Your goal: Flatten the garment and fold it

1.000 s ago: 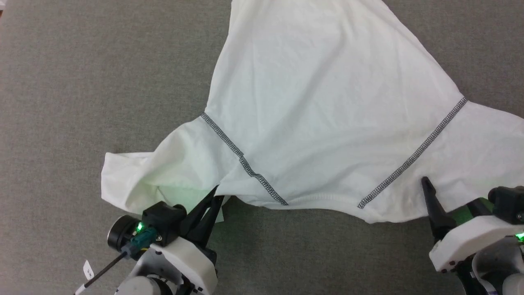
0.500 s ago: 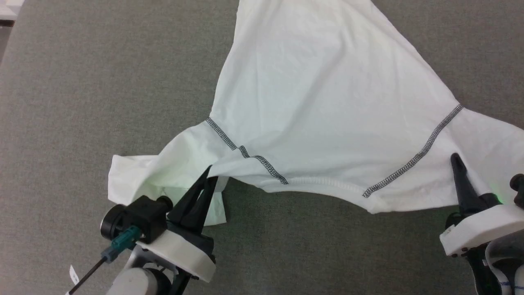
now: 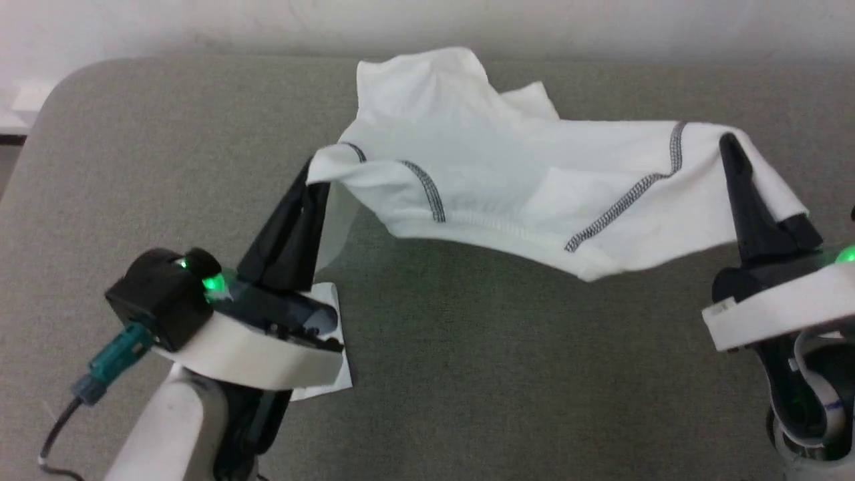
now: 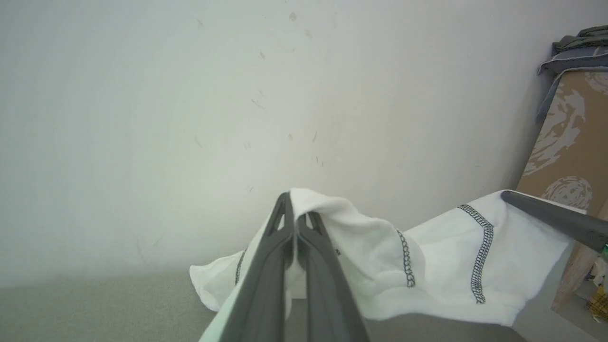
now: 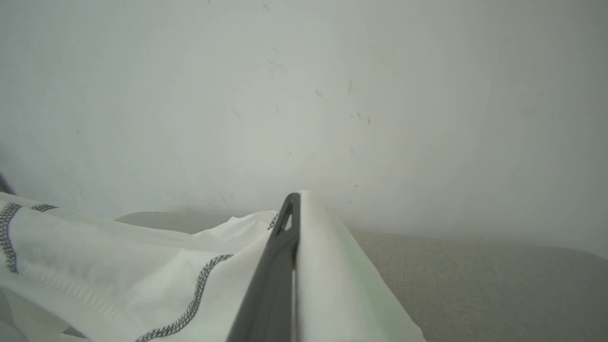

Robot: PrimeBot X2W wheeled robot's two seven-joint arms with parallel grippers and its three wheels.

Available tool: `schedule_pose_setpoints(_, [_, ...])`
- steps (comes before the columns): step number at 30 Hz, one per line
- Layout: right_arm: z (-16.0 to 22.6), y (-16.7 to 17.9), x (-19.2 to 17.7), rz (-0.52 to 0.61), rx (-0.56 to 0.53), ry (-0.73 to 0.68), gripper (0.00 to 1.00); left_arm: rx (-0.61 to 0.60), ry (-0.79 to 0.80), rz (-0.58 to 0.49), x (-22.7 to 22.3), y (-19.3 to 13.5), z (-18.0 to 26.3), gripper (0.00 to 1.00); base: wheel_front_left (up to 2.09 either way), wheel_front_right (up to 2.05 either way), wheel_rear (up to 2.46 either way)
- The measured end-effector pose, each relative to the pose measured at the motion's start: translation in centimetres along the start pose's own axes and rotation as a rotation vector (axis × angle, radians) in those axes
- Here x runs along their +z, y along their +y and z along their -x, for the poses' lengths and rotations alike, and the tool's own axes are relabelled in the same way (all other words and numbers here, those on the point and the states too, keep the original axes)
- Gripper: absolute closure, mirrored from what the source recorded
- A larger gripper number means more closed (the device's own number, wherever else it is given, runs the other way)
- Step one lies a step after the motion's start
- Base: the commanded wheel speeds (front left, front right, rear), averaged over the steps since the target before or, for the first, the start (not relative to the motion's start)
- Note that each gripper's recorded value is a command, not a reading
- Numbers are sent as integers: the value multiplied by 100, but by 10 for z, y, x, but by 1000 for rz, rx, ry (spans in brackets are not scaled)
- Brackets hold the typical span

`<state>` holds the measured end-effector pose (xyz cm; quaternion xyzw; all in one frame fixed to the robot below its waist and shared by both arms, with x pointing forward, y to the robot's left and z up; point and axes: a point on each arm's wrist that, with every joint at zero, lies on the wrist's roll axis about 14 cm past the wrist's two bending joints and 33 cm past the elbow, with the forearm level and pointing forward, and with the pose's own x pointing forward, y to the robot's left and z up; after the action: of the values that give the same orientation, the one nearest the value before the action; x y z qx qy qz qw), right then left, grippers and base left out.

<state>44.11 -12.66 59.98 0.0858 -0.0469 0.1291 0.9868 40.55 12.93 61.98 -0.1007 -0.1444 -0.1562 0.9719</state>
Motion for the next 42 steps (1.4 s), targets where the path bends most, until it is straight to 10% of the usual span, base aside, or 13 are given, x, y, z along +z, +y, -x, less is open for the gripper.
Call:
schedule_pose_setpoints(16, [11,61,194,110,172,-381,100,-225,-311,-98,177,-62,-40,100,0,0,0])
schedule_pose_setpoints(28, [-29,44,175,83,154,-183,100,-221,-93,-18,153,-47,-88,100,0,0,0])
schedule_pose_setpoints(42, [-154,2,185,289,-21,-173,100,-73,-50,-217,129,32,-215,100,0,0,0])
